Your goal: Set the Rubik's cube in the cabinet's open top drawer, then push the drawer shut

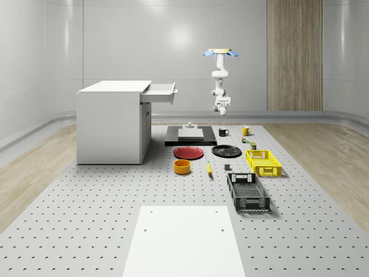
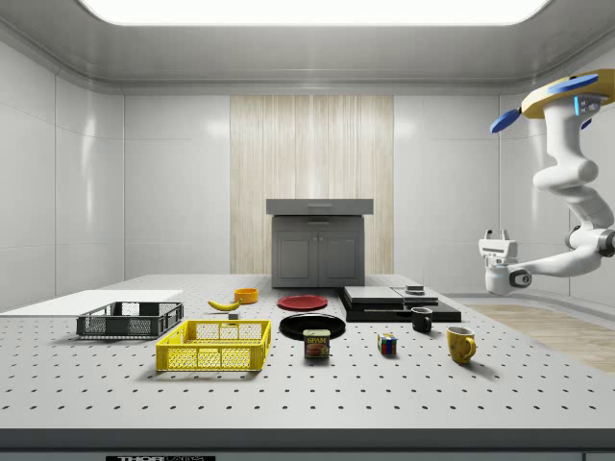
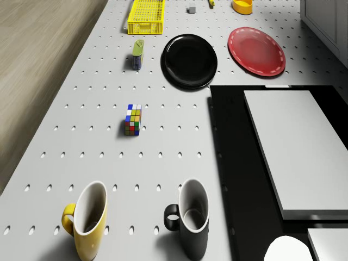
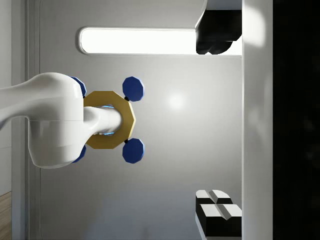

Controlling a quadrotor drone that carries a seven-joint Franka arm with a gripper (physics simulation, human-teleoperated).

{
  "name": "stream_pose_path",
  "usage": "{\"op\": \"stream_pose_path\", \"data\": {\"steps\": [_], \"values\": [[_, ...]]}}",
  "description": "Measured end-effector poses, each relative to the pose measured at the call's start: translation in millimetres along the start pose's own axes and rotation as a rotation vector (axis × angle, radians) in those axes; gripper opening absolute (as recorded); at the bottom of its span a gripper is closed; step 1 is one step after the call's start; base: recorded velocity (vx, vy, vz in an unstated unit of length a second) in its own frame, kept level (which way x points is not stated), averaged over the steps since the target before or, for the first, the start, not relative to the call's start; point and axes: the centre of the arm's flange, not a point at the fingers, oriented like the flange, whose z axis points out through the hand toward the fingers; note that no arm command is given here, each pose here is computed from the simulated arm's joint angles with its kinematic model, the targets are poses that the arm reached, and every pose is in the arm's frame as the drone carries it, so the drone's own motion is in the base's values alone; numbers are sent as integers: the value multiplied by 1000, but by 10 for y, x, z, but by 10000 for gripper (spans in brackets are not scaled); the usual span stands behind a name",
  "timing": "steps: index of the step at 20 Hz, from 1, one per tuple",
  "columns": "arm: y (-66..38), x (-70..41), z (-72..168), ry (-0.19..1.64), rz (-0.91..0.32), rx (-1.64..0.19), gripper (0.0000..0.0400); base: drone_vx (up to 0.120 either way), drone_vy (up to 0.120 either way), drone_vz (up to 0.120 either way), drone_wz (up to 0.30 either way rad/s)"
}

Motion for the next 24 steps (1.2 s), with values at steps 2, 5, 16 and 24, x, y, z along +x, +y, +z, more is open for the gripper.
{"op": "stream_pose_path", "data": {"steps": [2,5,16,24], "values": [[1,-1,-3,1,0,1,400,120,120,0,0],[2,-2,-6,3,0,2,400,120,120,0,0],[5,-11,-8,12,0,6,400,120,120,0,0],[0,-24,-8,25,0,1,400,120,120,0,0]]}}
